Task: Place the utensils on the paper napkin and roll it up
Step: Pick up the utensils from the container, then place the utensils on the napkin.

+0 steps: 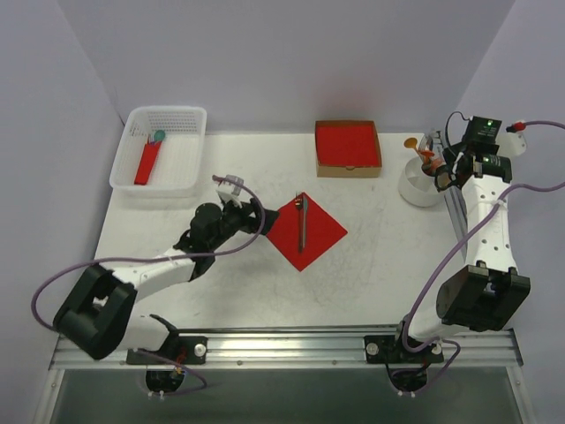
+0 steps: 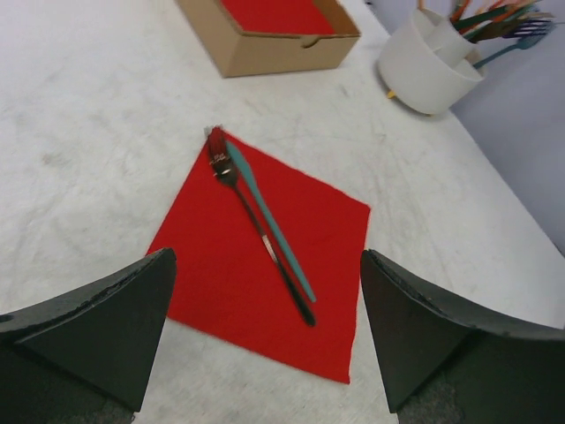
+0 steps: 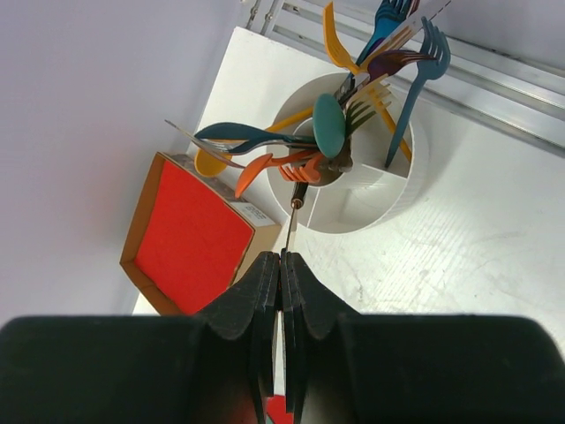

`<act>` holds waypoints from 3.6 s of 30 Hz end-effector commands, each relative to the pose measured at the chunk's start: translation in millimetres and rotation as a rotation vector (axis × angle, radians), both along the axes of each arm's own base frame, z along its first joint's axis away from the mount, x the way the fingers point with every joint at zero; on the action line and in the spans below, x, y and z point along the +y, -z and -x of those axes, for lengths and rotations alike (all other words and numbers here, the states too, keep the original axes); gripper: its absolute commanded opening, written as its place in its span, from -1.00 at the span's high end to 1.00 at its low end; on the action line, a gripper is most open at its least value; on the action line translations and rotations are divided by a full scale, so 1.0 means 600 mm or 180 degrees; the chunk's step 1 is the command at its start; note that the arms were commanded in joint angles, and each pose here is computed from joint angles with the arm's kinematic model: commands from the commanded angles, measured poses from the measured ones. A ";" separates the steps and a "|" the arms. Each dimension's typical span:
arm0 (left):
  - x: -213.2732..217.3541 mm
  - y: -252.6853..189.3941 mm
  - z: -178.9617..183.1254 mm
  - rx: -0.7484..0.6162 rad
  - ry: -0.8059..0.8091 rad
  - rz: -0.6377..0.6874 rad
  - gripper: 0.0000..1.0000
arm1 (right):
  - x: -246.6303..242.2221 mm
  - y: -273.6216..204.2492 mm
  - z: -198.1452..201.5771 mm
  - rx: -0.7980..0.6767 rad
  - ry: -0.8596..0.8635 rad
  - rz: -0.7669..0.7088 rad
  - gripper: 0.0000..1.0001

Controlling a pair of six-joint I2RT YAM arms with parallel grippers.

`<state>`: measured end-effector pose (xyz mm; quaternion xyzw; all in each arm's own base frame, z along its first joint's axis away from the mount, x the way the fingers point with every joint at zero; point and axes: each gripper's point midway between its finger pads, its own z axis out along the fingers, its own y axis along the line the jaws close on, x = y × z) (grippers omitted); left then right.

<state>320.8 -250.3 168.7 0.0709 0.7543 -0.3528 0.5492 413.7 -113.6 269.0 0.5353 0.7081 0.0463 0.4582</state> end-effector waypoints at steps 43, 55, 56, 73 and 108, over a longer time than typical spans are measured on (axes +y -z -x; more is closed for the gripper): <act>-0.616 -0.144 -0.068 -0.3471 0.2278 -0.0732 -0.95 | 0.072 -0.081 0.077 -0.0243 -0.0649 -0.0172 1.00; -0.612 -0.172 -0.102 -0.3472 0.1916 -0.0795 -0.75 | 0.114 -0.087 0.083 -0.0275 -0.0895 -0.0261 1.00; -0.611 -0.170 -0.106 -0.3457 0.1895 -0.0798 -0.68 | 0.119 -0.085 0.082 -0.0268 -0.0913 -0.0273 1.00; -0.594 -0.148 -0.155 -0.3295 0.1673 -0.0906 -0.34 | 0.166 -0.090 0.076 -0.0274 -0.1017 -0.0240 1.00; -0.540 -0.186 -0.127 -0.3286 0.1538 -0.0553 0.95 | 0.167 -0.110 0.062 -0.0480 -0.1120 -0.0181 -0.36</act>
